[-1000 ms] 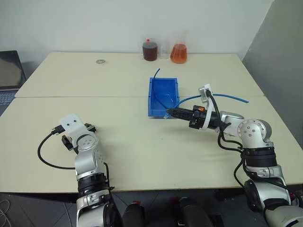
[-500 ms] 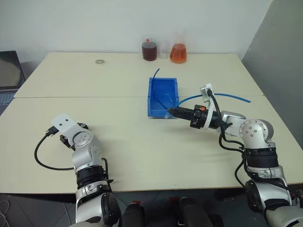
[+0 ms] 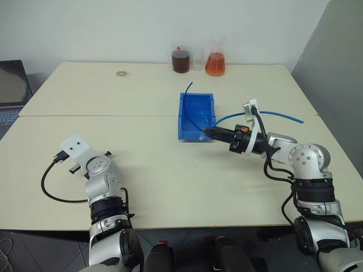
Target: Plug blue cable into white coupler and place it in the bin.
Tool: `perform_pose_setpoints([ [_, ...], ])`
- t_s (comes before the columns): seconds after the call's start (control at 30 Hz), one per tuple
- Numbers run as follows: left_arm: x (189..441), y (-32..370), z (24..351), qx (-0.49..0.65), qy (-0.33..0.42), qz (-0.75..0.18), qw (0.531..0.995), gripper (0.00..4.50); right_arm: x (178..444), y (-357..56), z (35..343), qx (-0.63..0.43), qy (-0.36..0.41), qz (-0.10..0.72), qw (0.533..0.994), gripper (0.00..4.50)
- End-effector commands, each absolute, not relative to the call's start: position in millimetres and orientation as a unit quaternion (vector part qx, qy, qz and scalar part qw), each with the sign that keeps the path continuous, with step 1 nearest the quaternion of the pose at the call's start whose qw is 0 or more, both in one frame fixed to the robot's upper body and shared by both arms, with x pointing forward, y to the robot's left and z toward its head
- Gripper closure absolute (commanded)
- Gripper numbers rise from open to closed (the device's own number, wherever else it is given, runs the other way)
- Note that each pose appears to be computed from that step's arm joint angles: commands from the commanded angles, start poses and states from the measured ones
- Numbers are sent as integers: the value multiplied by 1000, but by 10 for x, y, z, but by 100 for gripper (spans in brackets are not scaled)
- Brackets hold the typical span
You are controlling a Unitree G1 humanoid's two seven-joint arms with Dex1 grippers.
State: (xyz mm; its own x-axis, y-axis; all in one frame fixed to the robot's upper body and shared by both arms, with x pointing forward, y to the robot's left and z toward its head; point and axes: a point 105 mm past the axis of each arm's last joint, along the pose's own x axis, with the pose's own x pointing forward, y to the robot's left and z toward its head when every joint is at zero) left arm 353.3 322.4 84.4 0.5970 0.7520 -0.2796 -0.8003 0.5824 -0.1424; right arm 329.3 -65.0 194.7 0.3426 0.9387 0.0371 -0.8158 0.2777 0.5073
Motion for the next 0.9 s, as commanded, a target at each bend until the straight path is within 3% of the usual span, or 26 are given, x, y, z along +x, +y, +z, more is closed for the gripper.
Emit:
perform_pose_setpoints([
  [0.03,3572,3215,948,-110,85,411,901,368,3260,-661,2061,218,110,564,789,431],
  [0.27,3592,3037,1417,13,40,186,982,368,3263,-706,2094,206,102,557,798,431],
  [0.37,3566,2438,1669,16,3,-50,999,368,3253,-704,2091,203,100,556,800,431],
  [0.47,3314,1877,1680,69,24,-270,960,368,3230,-672,2105,193,98,563,797,431],
  [0.63,2967,1390,1512,122,60,-480,866,368,3233,-615,2101,153,97,576,797,431],
  [0.7,2900,1279,1413,143,65,-530,833,368,3234,-590,2095,134,96,583,795,431],
  [0.9,3065,1011,1065,171,46,-605,777,368,3176,-500,1991,8,85,618,782,431],
])
